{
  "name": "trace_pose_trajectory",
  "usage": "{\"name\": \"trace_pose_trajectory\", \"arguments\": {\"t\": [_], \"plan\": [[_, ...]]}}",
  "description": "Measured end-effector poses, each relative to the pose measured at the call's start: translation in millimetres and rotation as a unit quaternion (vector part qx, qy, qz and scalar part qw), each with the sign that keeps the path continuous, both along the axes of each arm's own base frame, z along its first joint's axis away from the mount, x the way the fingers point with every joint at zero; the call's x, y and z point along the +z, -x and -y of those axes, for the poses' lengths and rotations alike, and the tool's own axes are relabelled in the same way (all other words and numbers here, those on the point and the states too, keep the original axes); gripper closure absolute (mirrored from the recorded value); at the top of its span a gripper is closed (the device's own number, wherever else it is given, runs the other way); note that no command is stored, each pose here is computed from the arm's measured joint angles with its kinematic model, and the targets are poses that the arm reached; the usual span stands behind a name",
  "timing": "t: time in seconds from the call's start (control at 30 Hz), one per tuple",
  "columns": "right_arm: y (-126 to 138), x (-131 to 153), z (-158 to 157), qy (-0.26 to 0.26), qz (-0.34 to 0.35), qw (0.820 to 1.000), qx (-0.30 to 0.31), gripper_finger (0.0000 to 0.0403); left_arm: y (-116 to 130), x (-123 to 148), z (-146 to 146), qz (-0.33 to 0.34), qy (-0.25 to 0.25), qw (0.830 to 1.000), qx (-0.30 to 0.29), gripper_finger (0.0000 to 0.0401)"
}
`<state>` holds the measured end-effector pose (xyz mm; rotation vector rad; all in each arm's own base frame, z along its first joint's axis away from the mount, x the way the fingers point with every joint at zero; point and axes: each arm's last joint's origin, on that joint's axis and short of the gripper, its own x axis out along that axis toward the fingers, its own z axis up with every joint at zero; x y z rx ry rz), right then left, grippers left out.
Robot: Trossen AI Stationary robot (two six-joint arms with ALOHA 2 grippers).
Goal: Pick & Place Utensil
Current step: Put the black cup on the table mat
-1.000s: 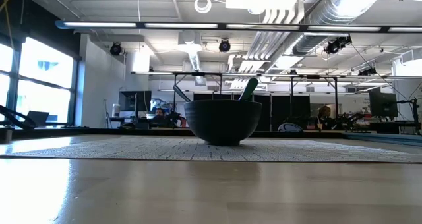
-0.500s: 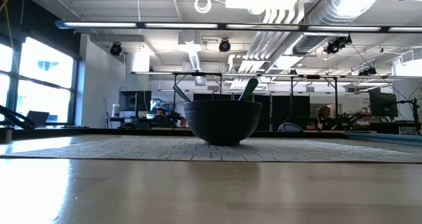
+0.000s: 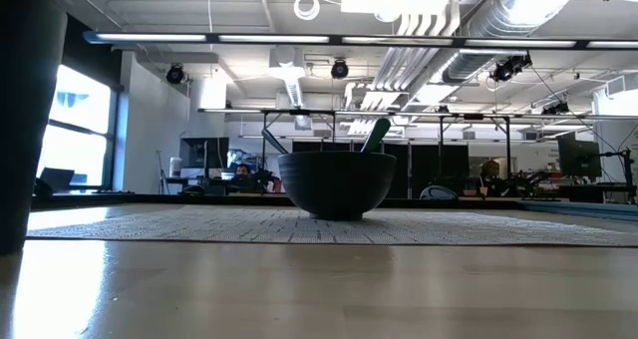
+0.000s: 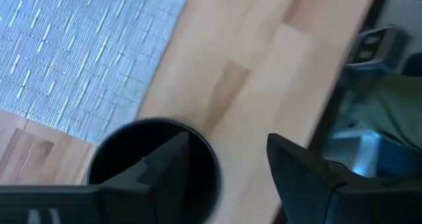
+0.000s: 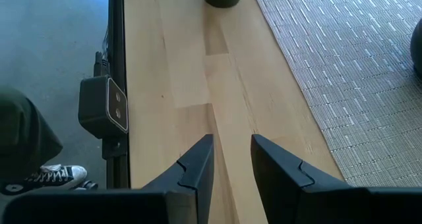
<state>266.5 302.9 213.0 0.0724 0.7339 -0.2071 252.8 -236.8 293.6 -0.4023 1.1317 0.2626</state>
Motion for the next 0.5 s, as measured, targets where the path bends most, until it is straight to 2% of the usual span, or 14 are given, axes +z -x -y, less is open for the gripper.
{"name": "trace_pose_trajectory", "arguments": {"t": [0.13, 0.27, 0.37, 0.5], "plan": [[0.0, 0.1, 0.1, 0.001, 0.003, 1.000, -0.003, 0.0308, 20.0, 22.6, 14.9, -0.020, 0.029, 0.999, -0.002, 0.0201], [-0.5, 0.7, 0.2, 0.004, 0.011, 1.000, -0.007, 0.0308, 52.2, 29.4, 33.6, -0.043, 0.045, 0.998, 0.026, 0.0190], [-1.0, 1.2, 0.1, 0.009, 0.019, 1.000, -0.009, 0.0308, 74.6, 27.9, 43.9, -0.049, 0.041, 0.997, 0.053, 0.0159], [-2.1, 2.1, -1.1, 0.013, 0.023, 1.000, 0.002, 0.0308, 95.1, 17.8, 51.0, -0.038, 0.014, 0.997, 0.069, 0.0093]]}}
